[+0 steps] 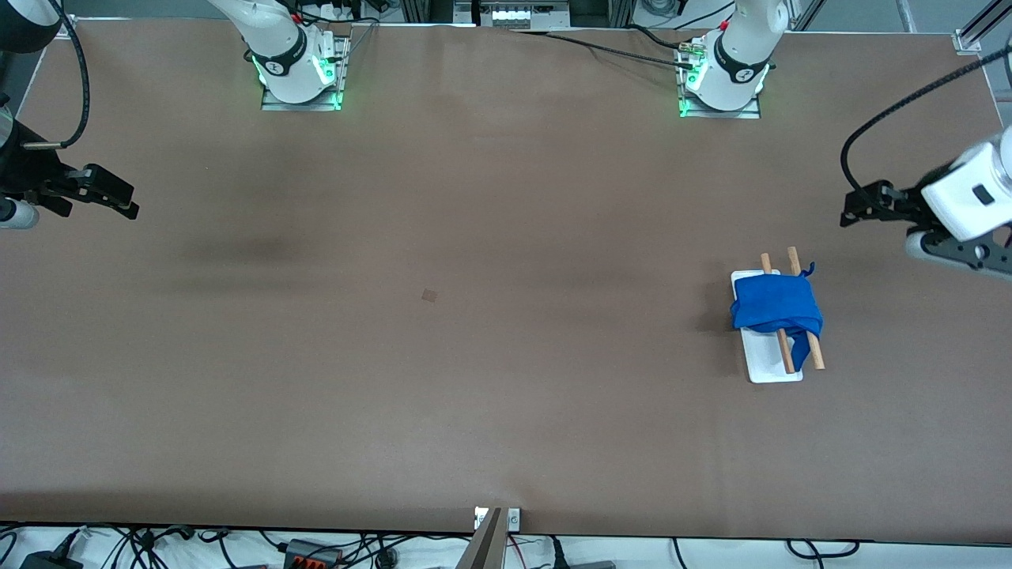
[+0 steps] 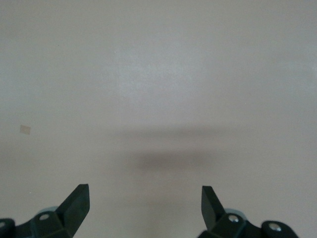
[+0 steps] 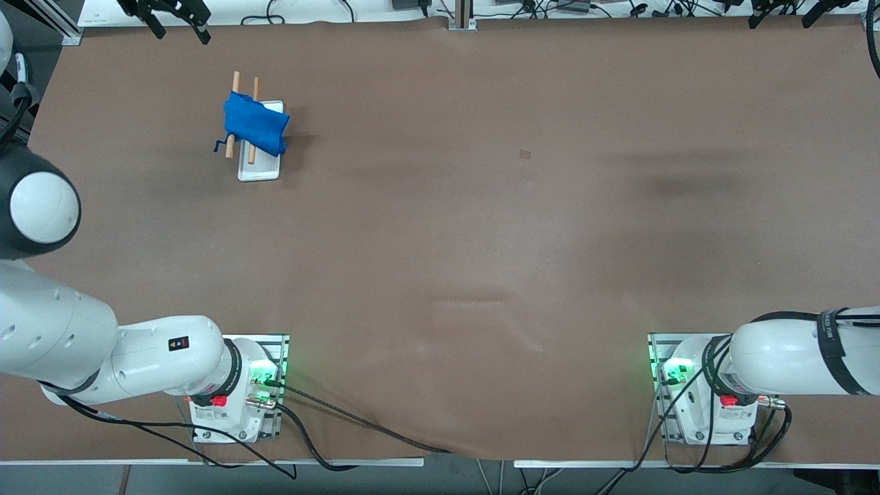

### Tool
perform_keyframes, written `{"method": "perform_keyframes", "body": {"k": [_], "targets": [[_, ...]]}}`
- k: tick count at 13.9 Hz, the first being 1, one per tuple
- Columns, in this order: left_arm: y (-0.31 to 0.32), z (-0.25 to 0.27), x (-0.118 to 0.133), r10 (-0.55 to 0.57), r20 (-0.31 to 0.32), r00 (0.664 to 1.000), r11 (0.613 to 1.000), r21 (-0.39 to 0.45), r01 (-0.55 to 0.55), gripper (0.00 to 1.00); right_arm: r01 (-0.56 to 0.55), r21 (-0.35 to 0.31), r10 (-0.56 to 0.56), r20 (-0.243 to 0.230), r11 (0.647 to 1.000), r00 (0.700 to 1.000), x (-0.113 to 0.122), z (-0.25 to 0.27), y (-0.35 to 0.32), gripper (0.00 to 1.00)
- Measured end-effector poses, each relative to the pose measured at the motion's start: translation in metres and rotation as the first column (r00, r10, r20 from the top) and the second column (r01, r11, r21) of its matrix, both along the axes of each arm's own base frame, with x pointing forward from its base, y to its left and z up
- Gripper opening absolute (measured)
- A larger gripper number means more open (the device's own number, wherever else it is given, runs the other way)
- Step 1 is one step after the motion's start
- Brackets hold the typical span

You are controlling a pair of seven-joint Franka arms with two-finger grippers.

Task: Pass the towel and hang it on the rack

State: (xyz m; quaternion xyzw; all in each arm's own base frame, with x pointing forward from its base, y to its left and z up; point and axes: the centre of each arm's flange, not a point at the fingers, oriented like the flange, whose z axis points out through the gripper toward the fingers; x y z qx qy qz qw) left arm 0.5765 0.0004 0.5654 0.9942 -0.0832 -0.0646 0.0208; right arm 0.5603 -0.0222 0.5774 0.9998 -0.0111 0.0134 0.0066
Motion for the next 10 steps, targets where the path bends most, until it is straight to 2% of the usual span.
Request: {"method": "perform_keyframes", "body": {"k": [4,7,10], "targets": [[-0.005,0.007,-0.033,0.139,0.024,0.99,0.99,0.026,-0.139,1.0,0.0,0.0,0.0,0.0,1.0,1.0,0.0,0.0,0.0,1.0],[-0.021,0.01,-0.05,0.137,0.052,0.989,0.99,0.035,-0.139,1.0,0.001,0.0,-0.001,0.001,1.0,1.0,0.0,0.0,0.0,1.0],[-0.035,0.012,-0.058,0.125,0.061,0.99,0.991,0.038,-0.128,1.0,0.001,0.0,-0.001,0.001,1.0,1.0,0.0,0.0,0.0,1.0]]}}
